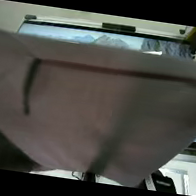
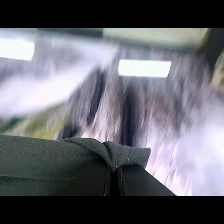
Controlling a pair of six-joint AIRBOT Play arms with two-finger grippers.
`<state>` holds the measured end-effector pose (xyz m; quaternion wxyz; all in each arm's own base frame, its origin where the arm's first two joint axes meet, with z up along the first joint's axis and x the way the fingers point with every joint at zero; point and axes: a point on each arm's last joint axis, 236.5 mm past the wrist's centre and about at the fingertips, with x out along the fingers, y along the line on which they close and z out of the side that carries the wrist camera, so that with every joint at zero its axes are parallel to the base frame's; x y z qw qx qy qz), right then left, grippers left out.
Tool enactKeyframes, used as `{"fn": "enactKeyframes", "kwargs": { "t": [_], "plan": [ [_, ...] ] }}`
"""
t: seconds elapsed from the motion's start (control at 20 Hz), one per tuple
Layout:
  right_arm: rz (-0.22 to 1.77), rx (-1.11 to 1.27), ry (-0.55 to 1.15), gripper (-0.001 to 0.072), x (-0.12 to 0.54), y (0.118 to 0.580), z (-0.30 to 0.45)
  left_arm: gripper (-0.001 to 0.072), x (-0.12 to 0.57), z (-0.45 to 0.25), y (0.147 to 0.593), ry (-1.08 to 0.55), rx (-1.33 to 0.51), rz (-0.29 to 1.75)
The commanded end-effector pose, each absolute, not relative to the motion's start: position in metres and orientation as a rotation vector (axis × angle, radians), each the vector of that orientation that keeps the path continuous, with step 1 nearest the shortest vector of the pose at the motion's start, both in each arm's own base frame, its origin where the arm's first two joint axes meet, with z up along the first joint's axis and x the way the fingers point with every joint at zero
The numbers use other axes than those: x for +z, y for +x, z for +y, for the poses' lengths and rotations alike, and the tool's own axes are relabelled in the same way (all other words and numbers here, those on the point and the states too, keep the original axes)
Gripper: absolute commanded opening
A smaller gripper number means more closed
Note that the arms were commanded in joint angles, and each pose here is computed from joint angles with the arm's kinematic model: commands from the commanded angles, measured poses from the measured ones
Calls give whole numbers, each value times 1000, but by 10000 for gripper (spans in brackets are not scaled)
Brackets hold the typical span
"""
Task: Fold the shirts.
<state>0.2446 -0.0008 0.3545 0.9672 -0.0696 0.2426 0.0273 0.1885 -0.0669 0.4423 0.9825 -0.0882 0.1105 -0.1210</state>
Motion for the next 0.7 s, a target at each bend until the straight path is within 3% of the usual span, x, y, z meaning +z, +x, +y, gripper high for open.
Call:
{"fn": "enactKeyframes", "kwargs": {
  "t": [0.0, 0.1, 0.25, 0.45, 0.65],
  "plan": [
    [927, 96, -97, 53, 225, 280, -11, 27, 301, -54, 243, -214, -225, 638],
    [1042, 93, -69, 53, 157, 317, -19, 26, 215, -48, 283, -290, -206, 825],
    [1081, 111, 44, 53, 87, 389, -14, 27, 128, -41, 349, -369, -163, 934],
    [1010, 128, 175, 53, 47, 473, 0, 27, 91, -44, 441, -382, -141, 893],
    [768, 100, 53, 53, 52, 548, 13, 29, 100, -60, 533, -367, -141, 705]
  ]
}}
